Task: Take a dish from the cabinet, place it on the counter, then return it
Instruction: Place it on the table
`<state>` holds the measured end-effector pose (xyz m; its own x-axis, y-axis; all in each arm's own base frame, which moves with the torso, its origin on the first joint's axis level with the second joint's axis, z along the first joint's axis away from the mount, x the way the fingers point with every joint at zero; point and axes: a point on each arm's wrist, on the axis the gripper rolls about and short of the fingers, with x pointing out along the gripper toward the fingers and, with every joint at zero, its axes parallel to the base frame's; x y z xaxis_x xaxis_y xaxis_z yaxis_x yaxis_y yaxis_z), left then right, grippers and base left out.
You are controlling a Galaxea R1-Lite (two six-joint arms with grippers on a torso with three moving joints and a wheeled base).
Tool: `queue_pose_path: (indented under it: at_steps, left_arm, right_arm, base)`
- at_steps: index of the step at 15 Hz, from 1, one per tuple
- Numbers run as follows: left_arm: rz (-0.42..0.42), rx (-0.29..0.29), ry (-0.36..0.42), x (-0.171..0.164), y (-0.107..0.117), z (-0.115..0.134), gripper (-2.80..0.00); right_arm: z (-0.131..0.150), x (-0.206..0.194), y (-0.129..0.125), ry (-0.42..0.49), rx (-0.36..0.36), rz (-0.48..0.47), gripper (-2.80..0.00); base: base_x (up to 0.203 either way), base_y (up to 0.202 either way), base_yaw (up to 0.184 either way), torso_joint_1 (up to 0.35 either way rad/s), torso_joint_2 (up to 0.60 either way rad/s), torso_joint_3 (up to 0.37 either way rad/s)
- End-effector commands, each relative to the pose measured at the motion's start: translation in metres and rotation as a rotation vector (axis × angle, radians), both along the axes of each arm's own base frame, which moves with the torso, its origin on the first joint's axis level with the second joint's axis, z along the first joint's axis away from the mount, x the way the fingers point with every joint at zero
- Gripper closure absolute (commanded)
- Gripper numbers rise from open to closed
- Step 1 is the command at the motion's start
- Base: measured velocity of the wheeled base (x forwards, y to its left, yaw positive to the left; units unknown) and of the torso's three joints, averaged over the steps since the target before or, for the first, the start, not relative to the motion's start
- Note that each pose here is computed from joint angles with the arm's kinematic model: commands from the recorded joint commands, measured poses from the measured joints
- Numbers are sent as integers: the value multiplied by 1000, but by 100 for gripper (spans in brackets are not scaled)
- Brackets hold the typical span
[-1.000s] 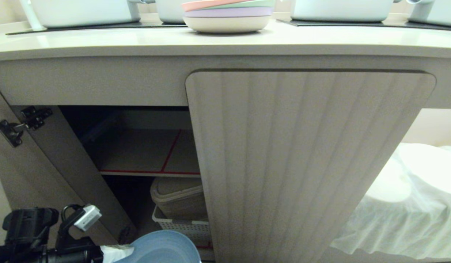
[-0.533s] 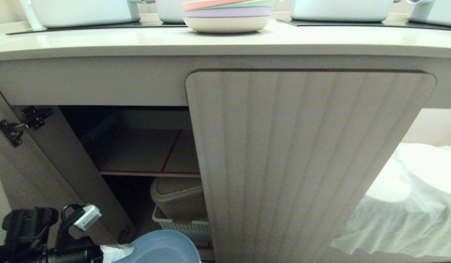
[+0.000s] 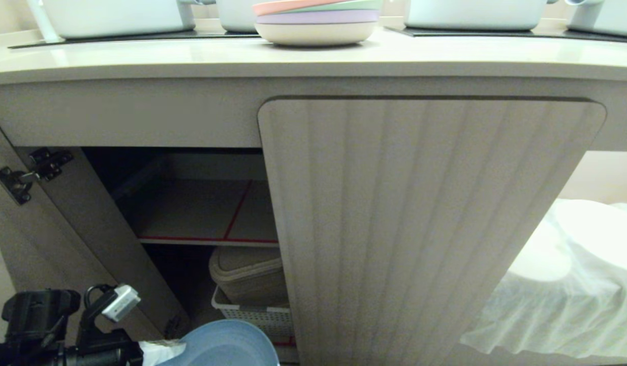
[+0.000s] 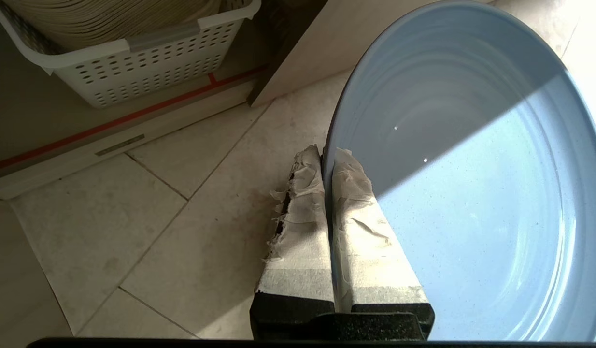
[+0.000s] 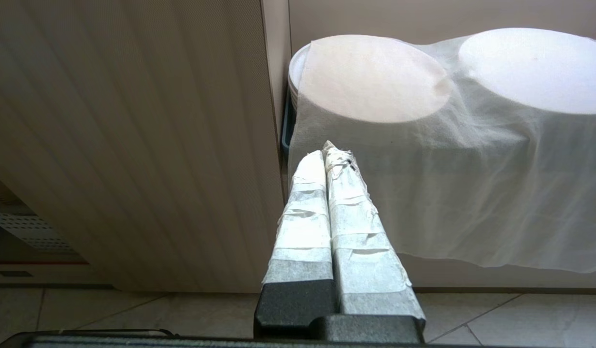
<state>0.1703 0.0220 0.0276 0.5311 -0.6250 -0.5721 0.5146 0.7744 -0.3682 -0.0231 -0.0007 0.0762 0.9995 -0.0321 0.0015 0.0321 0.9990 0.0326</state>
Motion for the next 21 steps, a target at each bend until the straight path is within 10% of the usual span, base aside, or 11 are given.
queue_pose_path:
  at_steps: [1,21]
  left_arm:
    - [-2,-3,-3,0,0,0,0]
    - [0,2,-16,0,1,2,0]
  right_arm:
    - [0,0,0,0,0,0,0]
    - [0,0,0,2,-2,0,0]
  base:
    - [0,0,0,0,0,0]
    - [0,0,0,123,-339,-215]
